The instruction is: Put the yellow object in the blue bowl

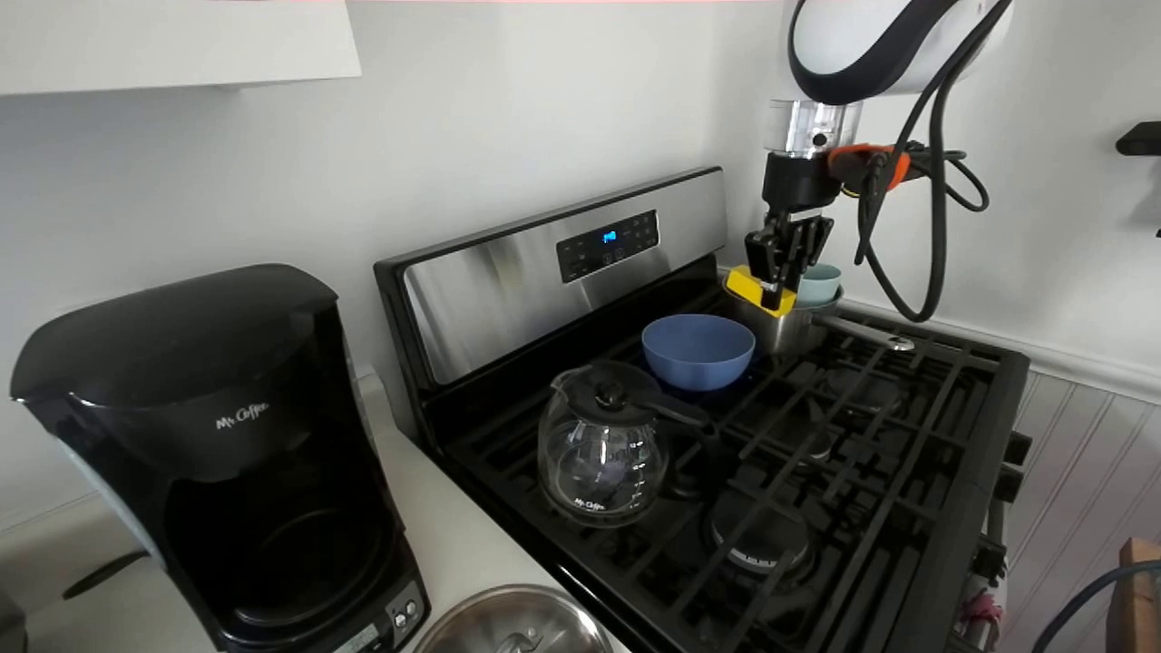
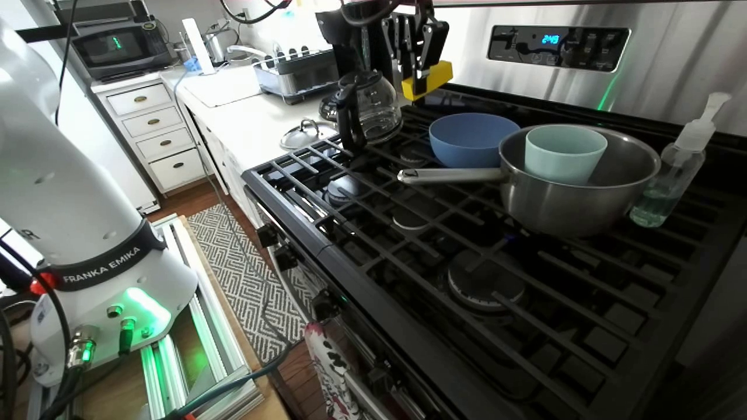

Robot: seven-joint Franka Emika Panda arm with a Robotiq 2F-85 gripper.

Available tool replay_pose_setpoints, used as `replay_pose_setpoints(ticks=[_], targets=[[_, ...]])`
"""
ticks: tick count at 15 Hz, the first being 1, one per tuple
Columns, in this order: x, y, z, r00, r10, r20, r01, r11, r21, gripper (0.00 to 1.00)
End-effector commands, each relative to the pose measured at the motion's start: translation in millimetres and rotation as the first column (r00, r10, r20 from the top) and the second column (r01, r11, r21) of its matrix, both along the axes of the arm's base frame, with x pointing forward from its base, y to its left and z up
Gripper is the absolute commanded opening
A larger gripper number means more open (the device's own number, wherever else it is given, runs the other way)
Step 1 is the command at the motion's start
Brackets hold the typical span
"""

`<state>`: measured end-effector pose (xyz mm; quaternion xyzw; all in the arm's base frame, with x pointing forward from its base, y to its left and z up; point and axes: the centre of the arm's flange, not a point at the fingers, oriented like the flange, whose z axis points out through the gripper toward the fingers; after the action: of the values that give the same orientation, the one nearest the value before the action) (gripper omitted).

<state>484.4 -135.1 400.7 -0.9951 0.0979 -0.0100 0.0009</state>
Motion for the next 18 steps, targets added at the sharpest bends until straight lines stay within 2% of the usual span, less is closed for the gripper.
replay_pose_setpoints(ticks=[1, 8, 12, 18], targets=[[31.4, -20.5, -2.1, 0.998, -0.058, -0.024, 0.059, 0.998, 0.036, 0.08], [78.3, -47.4, -39.9, 0.993, -0.087, -0.077, 0.092, 0.994, 0.066, 0.08], [102.6, -61.3, -53.1, 0.989, -0.121, -0.089, 0.126, 0.99, 0.058, 0.08], [112.4, -70.4, -67.0, 0.982, -0.141, -0.128, 0.147, 0.988, 0.045, 0.08]])
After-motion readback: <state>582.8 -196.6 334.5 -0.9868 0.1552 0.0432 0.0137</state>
